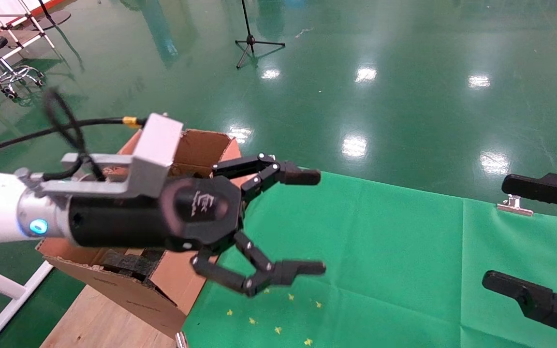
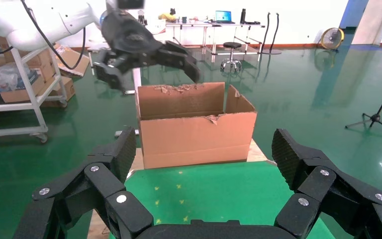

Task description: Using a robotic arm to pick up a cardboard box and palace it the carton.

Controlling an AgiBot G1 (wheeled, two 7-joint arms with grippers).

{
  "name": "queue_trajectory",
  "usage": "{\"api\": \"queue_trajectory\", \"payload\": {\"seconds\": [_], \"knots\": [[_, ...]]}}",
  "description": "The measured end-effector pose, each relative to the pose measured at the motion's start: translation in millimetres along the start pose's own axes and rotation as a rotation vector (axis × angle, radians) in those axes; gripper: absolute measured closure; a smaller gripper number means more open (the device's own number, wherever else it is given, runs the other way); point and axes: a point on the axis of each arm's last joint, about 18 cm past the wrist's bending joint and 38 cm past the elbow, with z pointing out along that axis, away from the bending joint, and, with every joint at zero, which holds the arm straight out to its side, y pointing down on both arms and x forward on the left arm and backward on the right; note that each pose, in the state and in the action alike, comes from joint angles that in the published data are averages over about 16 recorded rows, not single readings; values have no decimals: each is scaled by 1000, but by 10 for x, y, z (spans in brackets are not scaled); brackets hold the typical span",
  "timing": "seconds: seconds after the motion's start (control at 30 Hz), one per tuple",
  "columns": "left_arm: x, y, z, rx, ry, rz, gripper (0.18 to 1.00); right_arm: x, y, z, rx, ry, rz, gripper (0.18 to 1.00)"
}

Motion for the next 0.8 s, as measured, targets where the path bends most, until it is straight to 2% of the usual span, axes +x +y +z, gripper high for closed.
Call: {"api": "queue_trajectory", "payload": {"seconds": [0.3,0.8], "knots": [[156,-67,11,55,48,34,183,0,0,-1,0,0,0,178],[138,-59,11,49,42,30,183,1,1,-1,0,1,0,178]]}}
